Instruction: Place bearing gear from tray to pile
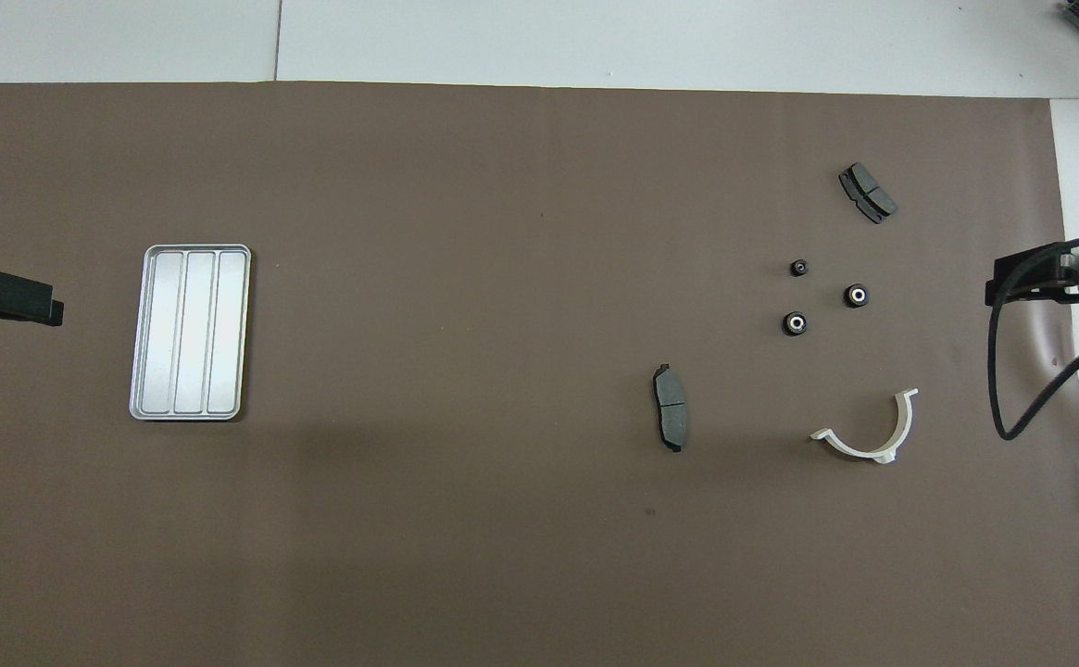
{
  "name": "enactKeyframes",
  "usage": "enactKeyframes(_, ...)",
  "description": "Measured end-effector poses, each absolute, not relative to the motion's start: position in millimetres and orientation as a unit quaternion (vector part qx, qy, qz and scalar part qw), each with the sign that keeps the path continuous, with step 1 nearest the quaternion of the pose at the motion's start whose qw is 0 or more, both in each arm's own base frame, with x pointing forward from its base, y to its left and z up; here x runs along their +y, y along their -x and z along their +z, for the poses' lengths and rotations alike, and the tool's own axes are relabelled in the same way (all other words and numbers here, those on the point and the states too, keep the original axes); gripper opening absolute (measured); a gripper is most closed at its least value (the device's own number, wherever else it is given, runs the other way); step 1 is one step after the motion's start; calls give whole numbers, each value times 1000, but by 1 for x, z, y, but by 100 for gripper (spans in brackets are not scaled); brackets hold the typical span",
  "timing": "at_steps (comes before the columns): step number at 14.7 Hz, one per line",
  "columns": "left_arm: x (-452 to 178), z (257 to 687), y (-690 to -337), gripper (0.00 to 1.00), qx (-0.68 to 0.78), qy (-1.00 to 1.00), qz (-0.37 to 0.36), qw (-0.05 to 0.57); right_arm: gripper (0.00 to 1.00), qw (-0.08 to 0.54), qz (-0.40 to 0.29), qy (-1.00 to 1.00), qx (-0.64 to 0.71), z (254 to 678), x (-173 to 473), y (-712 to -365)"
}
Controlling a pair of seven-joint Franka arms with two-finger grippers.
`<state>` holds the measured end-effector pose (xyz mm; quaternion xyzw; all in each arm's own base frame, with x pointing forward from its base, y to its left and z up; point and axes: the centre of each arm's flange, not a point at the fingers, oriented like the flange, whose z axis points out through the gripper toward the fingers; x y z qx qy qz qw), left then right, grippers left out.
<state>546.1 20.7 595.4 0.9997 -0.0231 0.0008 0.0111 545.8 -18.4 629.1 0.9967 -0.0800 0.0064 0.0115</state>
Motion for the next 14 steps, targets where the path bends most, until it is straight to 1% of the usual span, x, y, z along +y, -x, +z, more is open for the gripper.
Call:
enactKeyframes(2, 21, 595, -546, 100, -23, -1000, 1, 11, 100, 11, 5, -997, -81, 630, -19, -544)
enactKeyframes(6, 21, 595, -546, 100, -23, -1000, 1, 11, 100, -9, -10, -997, -81, 627, -15, -541)
enactKeyframes(14, 21, 595, -546, 100, -23, -1000, 1, 11, 100, 3, -14, -998, -54, 625, -17, -541)
